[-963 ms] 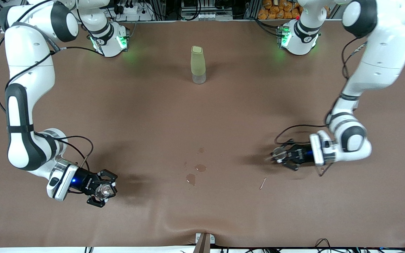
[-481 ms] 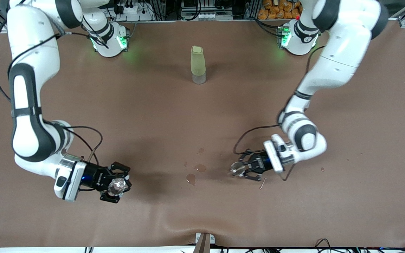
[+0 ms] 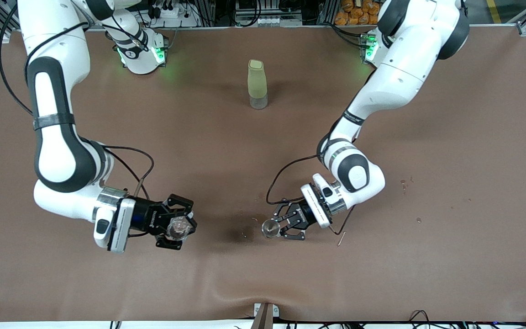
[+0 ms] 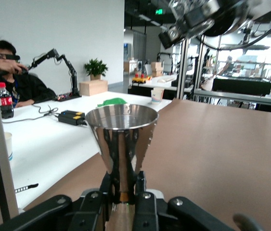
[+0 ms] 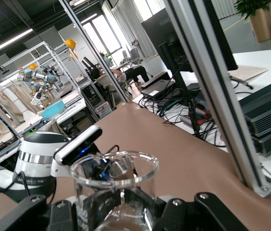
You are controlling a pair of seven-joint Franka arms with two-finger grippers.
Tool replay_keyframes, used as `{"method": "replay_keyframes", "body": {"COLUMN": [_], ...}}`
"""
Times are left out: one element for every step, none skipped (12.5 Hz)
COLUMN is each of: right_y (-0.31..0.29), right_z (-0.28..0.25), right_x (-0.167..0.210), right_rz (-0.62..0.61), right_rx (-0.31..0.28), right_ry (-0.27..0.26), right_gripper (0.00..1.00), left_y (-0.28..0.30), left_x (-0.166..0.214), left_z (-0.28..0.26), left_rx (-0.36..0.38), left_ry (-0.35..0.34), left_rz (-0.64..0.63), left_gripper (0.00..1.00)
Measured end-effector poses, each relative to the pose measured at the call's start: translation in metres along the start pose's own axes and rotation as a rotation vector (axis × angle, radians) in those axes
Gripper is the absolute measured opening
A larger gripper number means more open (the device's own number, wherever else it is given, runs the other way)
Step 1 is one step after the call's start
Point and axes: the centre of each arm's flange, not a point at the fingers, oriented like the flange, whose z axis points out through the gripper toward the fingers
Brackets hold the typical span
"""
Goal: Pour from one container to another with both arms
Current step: 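Bring the jigger over the beaker rim with the left gripper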
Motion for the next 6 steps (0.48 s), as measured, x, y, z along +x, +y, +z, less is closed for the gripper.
{"method": "replay_keyframes", "body": {"right_y": [-0.006,-0.012,-0.017,-0.023,-0.028,-0.034], "right_z": [0.002,0.001,-0.001,-0.003,-0.002,0.0], "right_x": [0.002,0.005,0.009,0.013,0.016,0.018], "right_rz": [0.018,0.038,0.061,0.084,0.111,0.138], "right_rx": [0.004,0.005,0.002,-0.001,-0.001,0.0], "right_ry": [-0.008,-0.021,-0.038,-0.056,-0.068,-0.078], "right_gripper": [0.11,0.11,0.11,0.11,0.11,0.11], "left_y": [0.006,0.013,0.02,0.026,0.03,0.033], "left_x": [0.003,0.007,0.011,0.015,0.019,0.024], "left_z": [0.007,0.015,0.022,0.029,0.034,0.039], "left_rx": [0.007,0.011,0.013,0.011,0.011,0.013], "left_ry": [-0.02,-0.041,-0.056,-0.064,-0.065,-0.061], "left_rz": [-0.005,-0.006,-0.004,0.001,0.009,0.018], "left_gripper": [0.21,0.21,0.21,0.21,0.21,0.21]}}
